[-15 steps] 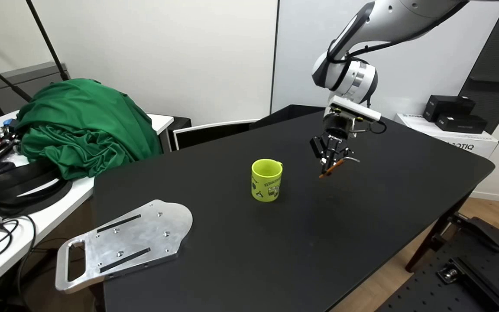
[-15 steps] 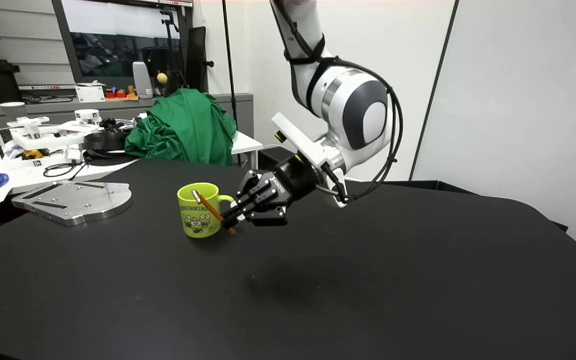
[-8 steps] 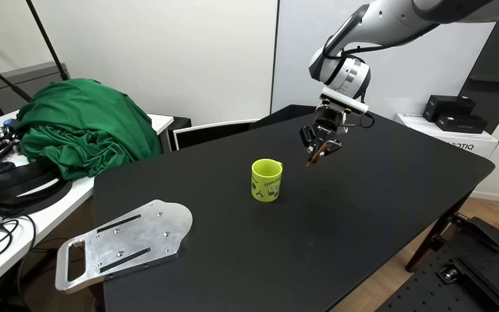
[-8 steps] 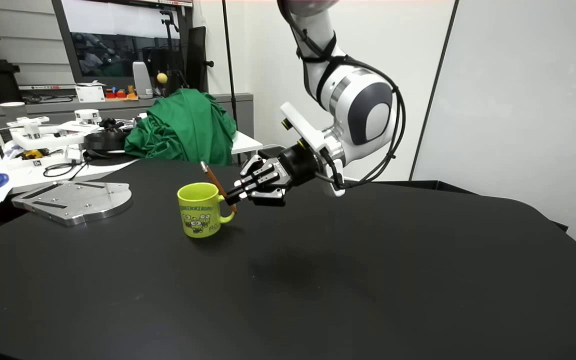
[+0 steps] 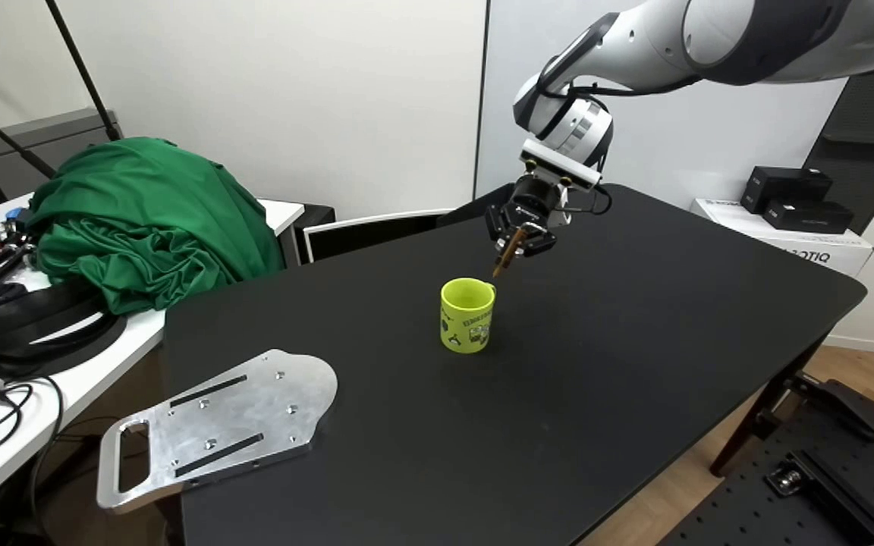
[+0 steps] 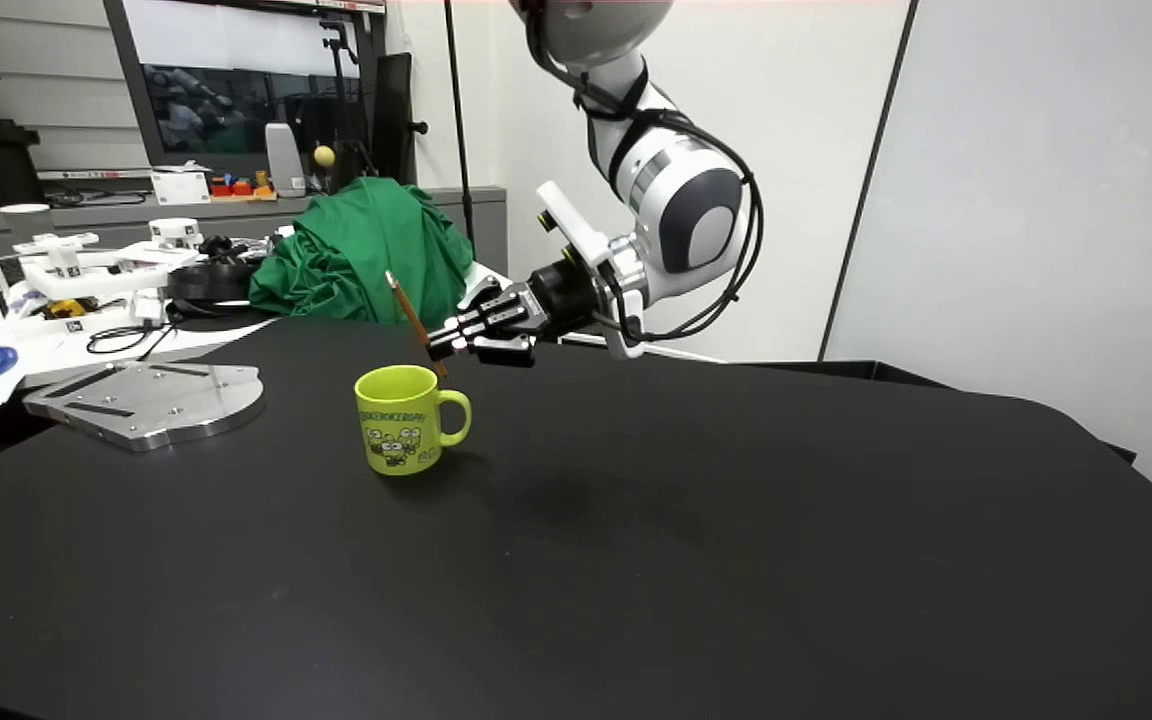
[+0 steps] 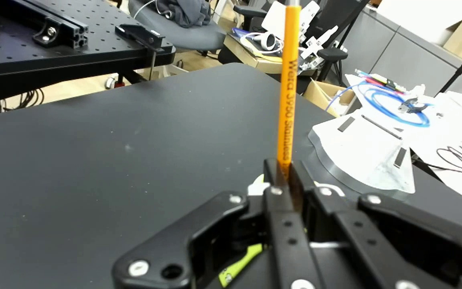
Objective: Pick up the orange object from the table and put it in the cup.
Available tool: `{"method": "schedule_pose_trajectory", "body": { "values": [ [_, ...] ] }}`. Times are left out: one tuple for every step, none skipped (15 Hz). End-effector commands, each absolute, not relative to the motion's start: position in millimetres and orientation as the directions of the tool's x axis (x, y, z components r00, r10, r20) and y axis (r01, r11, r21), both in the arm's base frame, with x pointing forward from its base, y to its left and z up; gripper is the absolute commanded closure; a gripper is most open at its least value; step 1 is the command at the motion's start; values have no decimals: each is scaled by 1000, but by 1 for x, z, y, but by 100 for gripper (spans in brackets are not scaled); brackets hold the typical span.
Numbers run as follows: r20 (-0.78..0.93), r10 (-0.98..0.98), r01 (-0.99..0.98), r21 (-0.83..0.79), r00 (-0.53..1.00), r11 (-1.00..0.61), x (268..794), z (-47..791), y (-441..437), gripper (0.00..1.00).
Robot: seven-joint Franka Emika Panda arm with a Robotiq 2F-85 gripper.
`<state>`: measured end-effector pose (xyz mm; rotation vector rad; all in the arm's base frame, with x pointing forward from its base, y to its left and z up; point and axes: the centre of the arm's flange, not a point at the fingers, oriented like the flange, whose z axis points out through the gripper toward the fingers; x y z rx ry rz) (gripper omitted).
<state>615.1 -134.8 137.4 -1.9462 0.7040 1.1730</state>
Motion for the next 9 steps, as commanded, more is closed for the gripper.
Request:
{"method": "schedule_pose_trajectory", "body": {
  "values": [
    [-921, -58, -772, -287, 385, -567, 656, 145, -127, 98],
    [-923, -51, -771, -288, 382, -568, 658, 147, -123, 98],
    [-925, -42, -771, -288, 376, -568, 659, 145, -115, 98],
    [-928, -32, -772, -289, 371, -567, 660, 145, -110, 98],
    [-931, -24, -773, -288, 364, -566, 660, 143, -106, 98],
    [-935, -12, -774, -286, 355, -565, 660, 139, -101, 98],
    [-939, -5, -776, -283, 345, -563, 659, 134, -96, 98],
    [-943, 5, -778, -277, 332, -564, 658, 129, -91, 98],
    [-946, 13, -780, -275, 323, -563, 657, 124, -87, 98]
  ]
}}
